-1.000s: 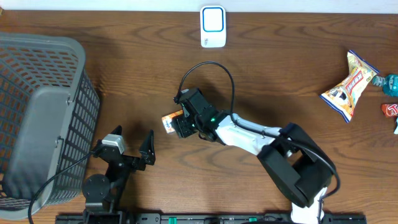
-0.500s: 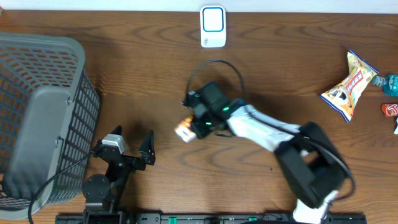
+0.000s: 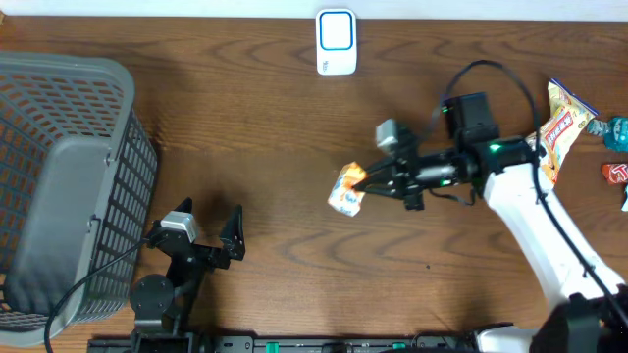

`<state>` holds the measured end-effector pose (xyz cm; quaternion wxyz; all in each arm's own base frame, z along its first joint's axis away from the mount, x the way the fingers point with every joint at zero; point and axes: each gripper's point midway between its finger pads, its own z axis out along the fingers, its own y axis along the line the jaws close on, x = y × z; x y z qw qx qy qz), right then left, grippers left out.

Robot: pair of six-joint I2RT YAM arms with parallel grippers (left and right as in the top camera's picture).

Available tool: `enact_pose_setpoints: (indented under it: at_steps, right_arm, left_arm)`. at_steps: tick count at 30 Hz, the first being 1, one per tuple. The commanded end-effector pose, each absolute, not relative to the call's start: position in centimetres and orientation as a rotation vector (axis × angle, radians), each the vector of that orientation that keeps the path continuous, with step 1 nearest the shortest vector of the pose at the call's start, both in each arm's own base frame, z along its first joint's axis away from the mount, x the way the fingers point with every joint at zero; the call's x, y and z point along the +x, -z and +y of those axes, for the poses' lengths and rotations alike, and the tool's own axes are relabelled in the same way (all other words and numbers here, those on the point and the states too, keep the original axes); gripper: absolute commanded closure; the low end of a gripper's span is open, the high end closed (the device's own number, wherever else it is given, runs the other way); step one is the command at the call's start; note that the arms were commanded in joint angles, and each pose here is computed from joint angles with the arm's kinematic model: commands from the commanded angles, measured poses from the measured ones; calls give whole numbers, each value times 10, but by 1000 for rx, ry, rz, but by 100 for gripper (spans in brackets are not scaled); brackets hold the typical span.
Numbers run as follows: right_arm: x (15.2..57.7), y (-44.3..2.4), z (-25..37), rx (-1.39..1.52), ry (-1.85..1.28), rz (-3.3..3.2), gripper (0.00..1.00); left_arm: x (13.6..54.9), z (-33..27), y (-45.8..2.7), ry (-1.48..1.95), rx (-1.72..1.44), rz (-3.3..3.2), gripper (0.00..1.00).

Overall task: Scan the item barcode
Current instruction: 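Lift the orange tissue pack and carry it to the white scanner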

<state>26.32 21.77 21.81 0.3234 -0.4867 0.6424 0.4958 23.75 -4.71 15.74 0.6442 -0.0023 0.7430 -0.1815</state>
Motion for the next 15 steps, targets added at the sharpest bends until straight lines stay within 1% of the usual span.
enact_pose_setpoints:
  at_steps: [1, 8, 15]
  right_arm:
    - [261, -236, 212, -1196, -1498, 1355, 99]
    - [272, -207, 231, -1309, -1440, 1216, 99]
    - [266, -216, 261, -1479, -1300, 922, 99]
  left_arm:
    - [237, -49, -143, 423, -8, 1735, 2]
    - [237, -49, -143, 423, -8, 1735, 2]
    - [237, -49, -143, 423, -8, 1735, 2]
